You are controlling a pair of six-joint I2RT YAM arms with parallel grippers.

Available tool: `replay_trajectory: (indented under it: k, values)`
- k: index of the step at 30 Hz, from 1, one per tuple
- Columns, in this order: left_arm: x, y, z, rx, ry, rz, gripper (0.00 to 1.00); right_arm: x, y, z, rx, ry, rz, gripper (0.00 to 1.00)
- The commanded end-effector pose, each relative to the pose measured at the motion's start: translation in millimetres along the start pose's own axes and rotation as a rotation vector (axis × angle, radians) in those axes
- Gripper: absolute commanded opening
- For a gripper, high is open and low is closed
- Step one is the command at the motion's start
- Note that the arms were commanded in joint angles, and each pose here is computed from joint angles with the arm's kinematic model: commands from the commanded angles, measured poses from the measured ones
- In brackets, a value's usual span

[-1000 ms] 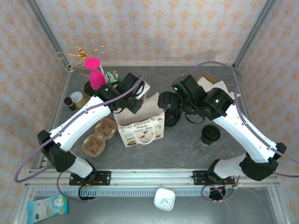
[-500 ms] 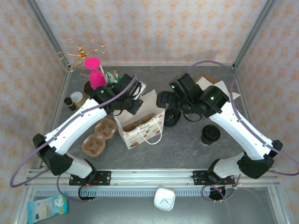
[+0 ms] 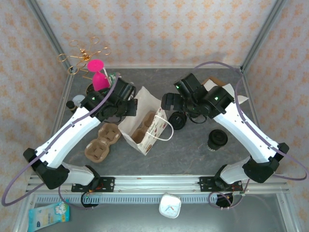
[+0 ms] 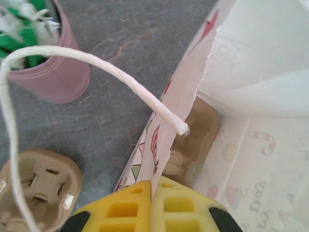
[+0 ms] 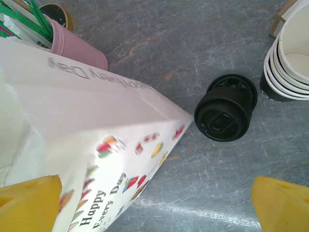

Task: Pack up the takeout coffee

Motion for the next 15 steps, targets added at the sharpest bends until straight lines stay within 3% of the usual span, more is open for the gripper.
replay_trajectory:
  k: [1,5,12,15]
  values:
    - [-6,22,4,0.095,0.003,0.18,0.0,3,-3,3,-0.016,0.009,0.007,1.0]
    - [-6,30,7,0.075,-0.011,0.286,0.0,3,-3,2,-0.015,0.018,0.014,1.0]
    - [-7,36,8,0.11,-0.013,0.335,0.0,0,-5,-5,-0.027,0.028,0.025,1.0]
    - [-6,35,7,0.102,-0.014,0.34,0.07,1,-6,-5,-0.034,0.027,0.022,1.0]
Point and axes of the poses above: each hand's point on the last joint's axis, 136 mm out from that joint toward the fingers, its own z axis back along the fingers, its own y axis along the line the jaws close on, x = y × z, the point moved 4 cm from there along z, back along the fingers
